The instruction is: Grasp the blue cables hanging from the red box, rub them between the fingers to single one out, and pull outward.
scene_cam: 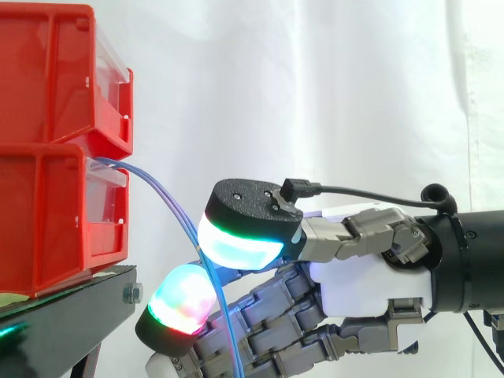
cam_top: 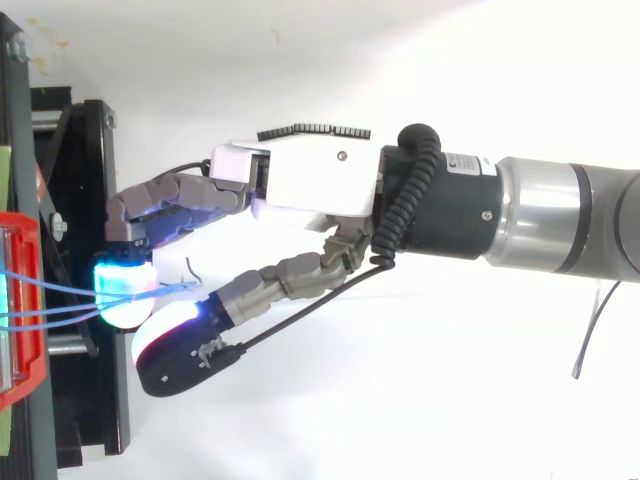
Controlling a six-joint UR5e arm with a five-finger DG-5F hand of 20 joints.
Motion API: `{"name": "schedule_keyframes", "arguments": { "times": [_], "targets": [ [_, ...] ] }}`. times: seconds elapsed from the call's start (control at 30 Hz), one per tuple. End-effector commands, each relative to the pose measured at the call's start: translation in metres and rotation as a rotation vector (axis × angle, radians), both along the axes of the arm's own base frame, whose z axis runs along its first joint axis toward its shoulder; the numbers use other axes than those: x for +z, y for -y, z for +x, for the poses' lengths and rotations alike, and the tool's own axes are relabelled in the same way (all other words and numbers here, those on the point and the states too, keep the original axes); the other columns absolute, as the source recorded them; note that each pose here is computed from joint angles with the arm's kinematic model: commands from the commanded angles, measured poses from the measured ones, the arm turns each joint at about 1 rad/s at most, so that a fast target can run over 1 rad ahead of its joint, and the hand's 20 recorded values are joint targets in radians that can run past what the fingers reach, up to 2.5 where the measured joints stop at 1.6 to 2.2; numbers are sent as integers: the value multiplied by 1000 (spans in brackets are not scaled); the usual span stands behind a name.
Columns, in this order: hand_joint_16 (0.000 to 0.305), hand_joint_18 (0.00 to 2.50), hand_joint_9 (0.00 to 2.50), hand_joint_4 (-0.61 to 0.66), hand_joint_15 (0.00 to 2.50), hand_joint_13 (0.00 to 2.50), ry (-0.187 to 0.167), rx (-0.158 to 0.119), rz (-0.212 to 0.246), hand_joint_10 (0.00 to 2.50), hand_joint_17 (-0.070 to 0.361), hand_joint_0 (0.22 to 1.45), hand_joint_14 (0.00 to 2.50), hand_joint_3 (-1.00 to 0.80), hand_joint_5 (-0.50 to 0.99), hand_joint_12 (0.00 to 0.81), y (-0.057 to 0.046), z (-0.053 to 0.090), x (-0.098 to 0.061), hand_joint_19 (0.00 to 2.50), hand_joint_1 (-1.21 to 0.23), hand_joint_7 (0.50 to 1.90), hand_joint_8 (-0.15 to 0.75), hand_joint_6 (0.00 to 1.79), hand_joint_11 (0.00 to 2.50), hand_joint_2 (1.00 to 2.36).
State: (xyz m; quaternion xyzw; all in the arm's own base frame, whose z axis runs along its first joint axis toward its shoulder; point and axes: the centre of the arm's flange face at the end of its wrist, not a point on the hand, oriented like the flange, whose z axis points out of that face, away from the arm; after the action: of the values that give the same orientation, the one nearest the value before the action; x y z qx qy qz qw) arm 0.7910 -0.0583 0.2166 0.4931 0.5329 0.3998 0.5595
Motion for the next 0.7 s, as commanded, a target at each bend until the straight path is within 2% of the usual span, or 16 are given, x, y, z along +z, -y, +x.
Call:
{"name": "schedule_keyframes", "arguments": {
  "times": [0.0,0.17,0.23,0.5,0.67],
  "targets": [
    [44,229,604,241,112,344,-1,-1,-1,0,100,586,4,-500,-104,368,1,1,3,110,-683,1149,303,604,31,1000],
    [44,245,611,214,120,350,-1,-3,-2,0,99,612,3,-445,-122,366,2,4,13,116,-692,1079,304,680,38,1004],
    [44,248,614,213,119,353,-6,-4,-3,2,98,617,4,-426,-134,367,3,3,13,114,-694,978,304,735,58,1005],
    [44,265,612,203,138,364,-13,-5,-2,3,99,630,5,-377,-169,372,3,3,14,122,-738,945,306,830,113,1008],
    [44,292,613,207,143,372,-43,-5,-6,4,100,638,5,-353,-179,374,4,0,13,122,-769,908,308,874,138,1010]
  ]
}}
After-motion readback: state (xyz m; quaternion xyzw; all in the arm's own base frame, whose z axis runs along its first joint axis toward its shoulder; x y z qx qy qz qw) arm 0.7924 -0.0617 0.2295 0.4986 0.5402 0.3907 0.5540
